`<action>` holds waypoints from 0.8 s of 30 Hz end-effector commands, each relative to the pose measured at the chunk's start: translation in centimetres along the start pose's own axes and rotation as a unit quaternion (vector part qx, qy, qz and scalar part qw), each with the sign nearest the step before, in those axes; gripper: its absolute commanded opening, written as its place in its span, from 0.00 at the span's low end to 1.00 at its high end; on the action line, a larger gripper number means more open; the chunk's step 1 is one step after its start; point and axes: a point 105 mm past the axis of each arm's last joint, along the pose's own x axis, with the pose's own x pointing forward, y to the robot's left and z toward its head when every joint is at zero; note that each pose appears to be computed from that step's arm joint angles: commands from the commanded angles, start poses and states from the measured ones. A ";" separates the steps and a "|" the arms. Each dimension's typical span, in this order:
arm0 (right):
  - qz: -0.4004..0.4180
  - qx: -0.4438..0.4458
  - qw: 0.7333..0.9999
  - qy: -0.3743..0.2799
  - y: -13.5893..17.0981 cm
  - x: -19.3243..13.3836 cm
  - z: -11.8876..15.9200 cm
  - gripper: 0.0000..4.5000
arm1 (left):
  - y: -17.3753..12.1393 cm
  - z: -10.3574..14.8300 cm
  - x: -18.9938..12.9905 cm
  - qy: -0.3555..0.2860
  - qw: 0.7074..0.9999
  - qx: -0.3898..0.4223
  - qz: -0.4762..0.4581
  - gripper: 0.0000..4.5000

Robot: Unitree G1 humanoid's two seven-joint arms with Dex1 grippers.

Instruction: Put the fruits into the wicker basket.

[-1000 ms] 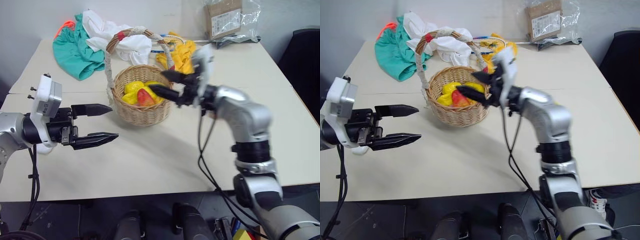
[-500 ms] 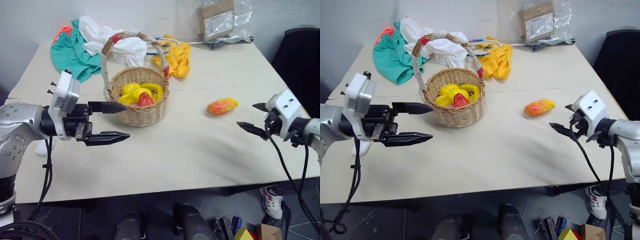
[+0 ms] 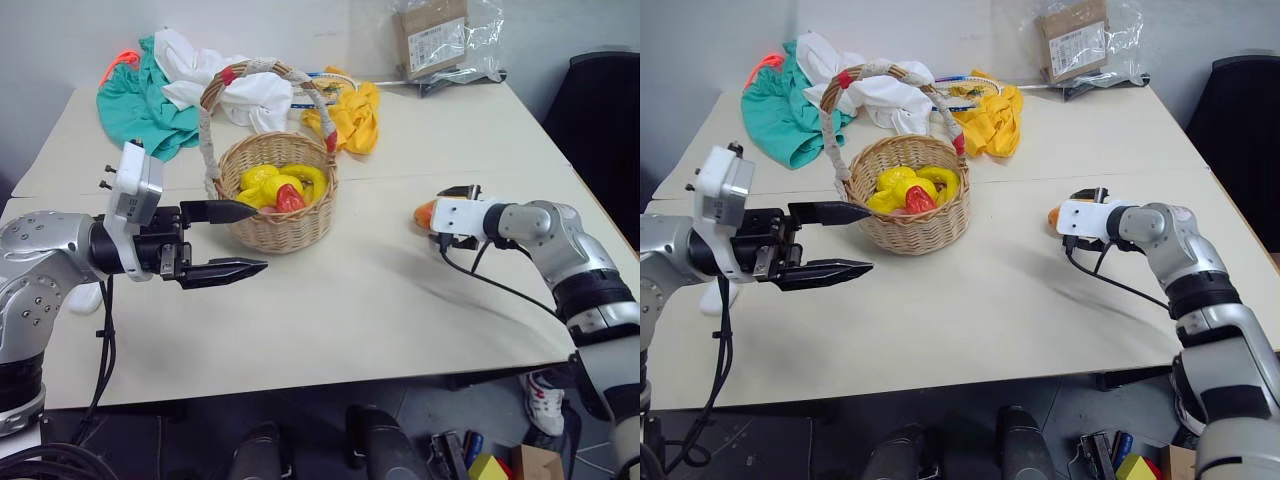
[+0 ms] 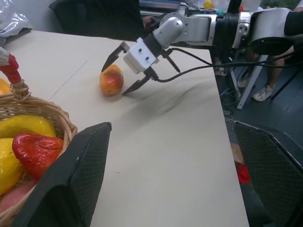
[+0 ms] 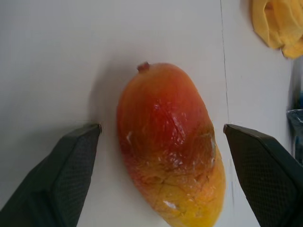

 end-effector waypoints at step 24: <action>0.052 0.204 0.848 -0.486 -4.5 -5.1 26.7 0.51 | 0.7 2.5 -6.0 -0.038 0.990 -0.003 0.133 0.96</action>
